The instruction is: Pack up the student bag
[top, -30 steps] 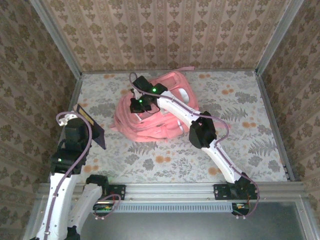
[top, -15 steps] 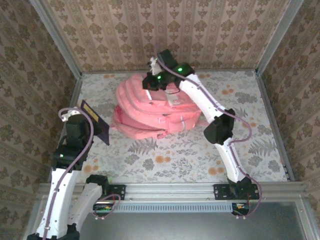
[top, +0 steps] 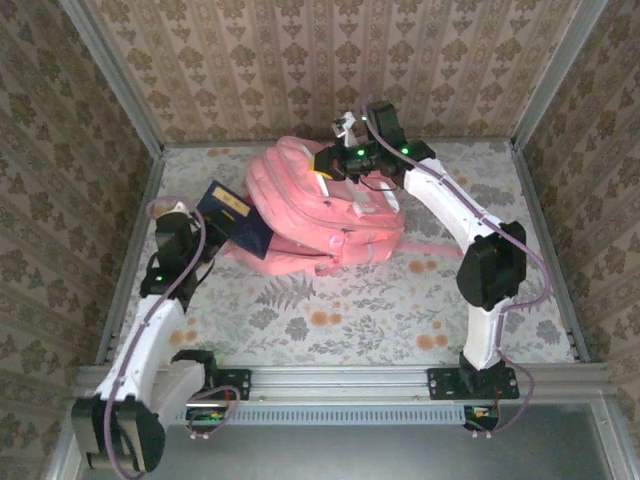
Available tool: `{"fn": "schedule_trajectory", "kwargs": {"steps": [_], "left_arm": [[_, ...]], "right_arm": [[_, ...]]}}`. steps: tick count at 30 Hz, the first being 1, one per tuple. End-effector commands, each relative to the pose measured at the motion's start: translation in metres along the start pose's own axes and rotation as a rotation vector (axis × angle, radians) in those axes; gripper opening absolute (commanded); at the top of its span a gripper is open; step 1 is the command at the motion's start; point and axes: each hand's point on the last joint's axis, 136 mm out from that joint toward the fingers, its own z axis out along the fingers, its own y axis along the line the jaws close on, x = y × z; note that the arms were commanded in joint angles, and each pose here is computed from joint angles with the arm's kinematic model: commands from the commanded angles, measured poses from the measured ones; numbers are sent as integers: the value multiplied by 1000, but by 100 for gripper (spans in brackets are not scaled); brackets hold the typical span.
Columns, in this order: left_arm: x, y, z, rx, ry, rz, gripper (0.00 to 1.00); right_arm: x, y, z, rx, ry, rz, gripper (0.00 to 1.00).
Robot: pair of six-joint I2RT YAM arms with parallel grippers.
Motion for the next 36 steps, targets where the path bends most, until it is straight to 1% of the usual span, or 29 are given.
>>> {"fn": "schedule_trajectory", "kwargs": {"steps": [1, 4, 8, 11, 13, 17, 22, 23, 26, 27, 29, 30, 32, 33, 36], "left_arm": [[-14, -58, 5, 310, -21, -113, 0], [-5, -56, 19, 319, -15, -139, 0], [4, -49, 34, 279, -47, -133, 0], [10, -60, 52, 330, -24, -151, 0], [20, -69, 67, 357, 11, -164, 0], [51, -71, 100, 341, 103, -207, 0], [88, -98, 134, 471, 219, -270, 0], [107, -108, 140, 496, 274, -280, 5], [137, -124, 160, 535, 367, -273, 20], [148, -124, 167, 524, 401, -268, 28], [161, -126, 173, 524, 442, -258, 50], [164, -128, 172, 530, 450, -254, 58], [162, -126, 168, 516, 437, -241, 72], [159, -123, 165, 497, 426, -228, 76], [151, -119, 151, 458, 401, -185, 82]], "right_arm": [[-13, 81, -45, -236, -77, -128, 0], [-17, 84, -51, -267, -94, -111, 0], [-20, 91, -54, -299, -100, -99, 0], [-21, 91, -53, -306, -98, -91, 0], [-21, 91, -53, -307, -97, -91, 0], [-23, 90, -51, -309, -105, -85, 0], [-27, 86, -48, -303, -111, -73, 0], [-28, 86, -47, -305, -111, -72, 0], [-27, 84, -44, -308, -112, -66, 0], [-26, 83, -43, -309, -112, -65, 0], [-26, 79, -43, -296, -119, -60, 0], [-27, 75, -44, -279, -129, -59, 0], [-27, 69, -47, -252, -147, -66, 0], [-28, 66, -49, -239, -157, -70, 0], [-32, 57, -56, -215, -190, -66, 0]]}}
